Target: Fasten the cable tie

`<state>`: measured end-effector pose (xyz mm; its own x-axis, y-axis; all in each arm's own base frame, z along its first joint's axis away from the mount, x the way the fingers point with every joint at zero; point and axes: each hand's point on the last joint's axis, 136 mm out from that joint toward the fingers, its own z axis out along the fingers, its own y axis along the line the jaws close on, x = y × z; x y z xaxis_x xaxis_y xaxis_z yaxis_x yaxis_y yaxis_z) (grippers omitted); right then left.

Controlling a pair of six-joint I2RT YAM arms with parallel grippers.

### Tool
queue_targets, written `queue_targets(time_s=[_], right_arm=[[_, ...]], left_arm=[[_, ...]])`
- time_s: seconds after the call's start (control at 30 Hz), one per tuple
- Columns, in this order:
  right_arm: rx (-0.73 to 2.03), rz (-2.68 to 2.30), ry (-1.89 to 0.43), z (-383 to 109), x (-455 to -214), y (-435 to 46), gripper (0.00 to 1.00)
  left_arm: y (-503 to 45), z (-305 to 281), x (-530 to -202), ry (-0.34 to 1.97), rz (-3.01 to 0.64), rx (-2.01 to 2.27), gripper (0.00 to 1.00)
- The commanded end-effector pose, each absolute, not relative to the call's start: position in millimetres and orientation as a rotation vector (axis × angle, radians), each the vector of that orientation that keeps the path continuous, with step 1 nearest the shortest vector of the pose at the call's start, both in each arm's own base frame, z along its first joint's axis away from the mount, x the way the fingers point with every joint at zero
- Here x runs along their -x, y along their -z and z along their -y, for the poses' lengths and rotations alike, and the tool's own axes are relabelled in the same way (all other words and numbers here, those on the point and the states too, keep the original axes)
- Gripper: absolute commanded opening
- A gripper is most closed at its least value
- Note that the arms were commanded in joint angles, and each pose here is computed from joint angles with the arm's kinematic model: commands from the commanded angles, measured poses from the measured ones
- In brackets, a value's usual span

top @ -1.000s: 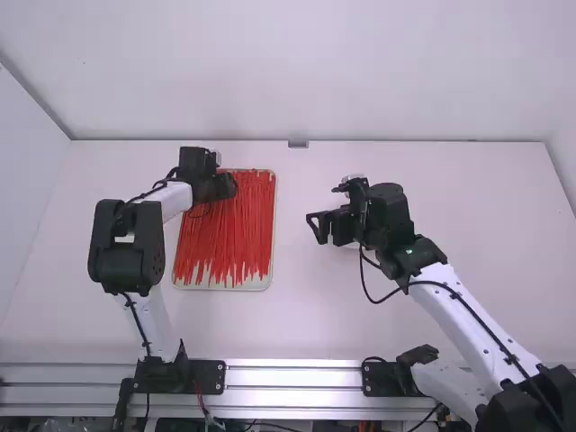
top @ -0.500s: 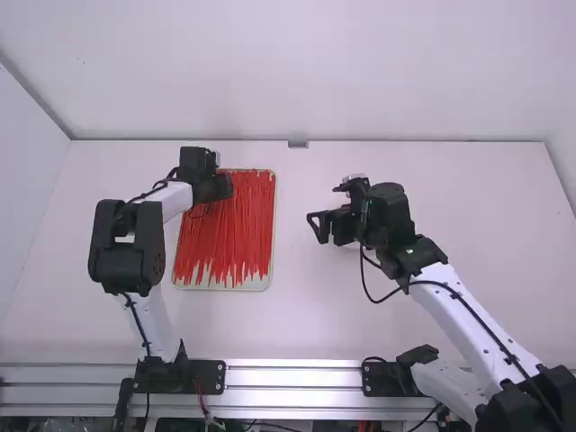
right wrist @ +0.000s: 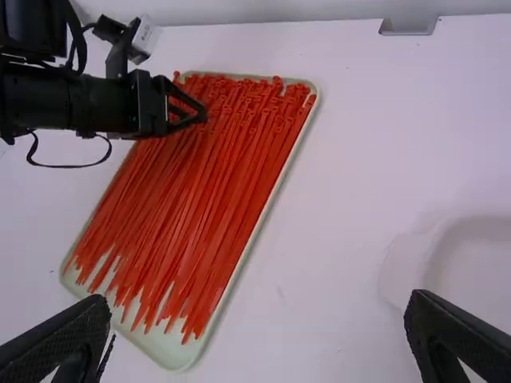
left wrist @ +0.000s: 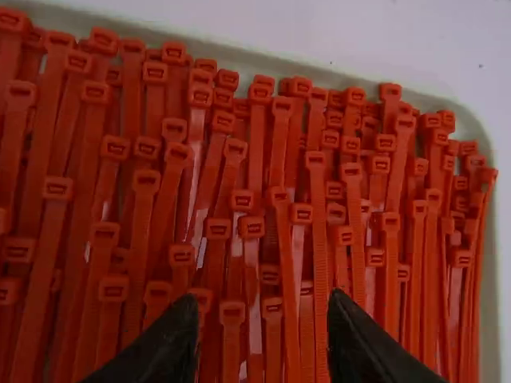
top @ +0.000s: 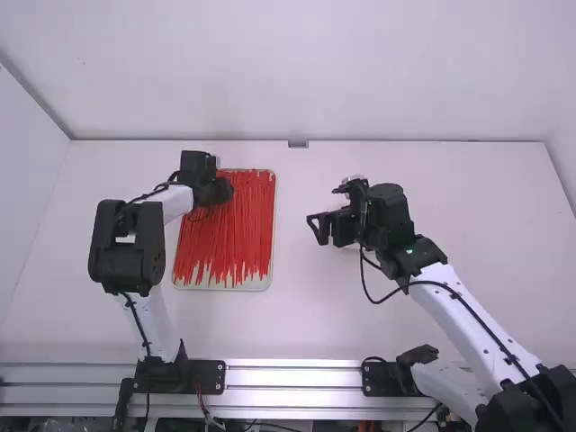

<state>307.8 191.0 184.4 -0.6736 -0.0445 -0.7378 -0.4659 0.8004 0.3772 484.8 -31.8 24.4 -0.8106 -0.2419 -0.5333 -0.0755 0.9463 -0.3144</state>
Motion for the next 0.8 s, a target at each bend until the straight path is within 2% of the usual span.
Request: queue_targets(time_s=[0.0,0.77], right_arm=[[0.382,-2.228,-0.714,-192.6,-307.2,-184.8,0.98],[0.381,-2.228,-0.714,-192.5,-307.2,-184.7,0.98]], left_arm=[[-16.0,34.9,-480.1,0.371,-2.523,0.216,0.42],[-13.5,39.4,-481.4,0.368,-2.495,0.198,0.42]])
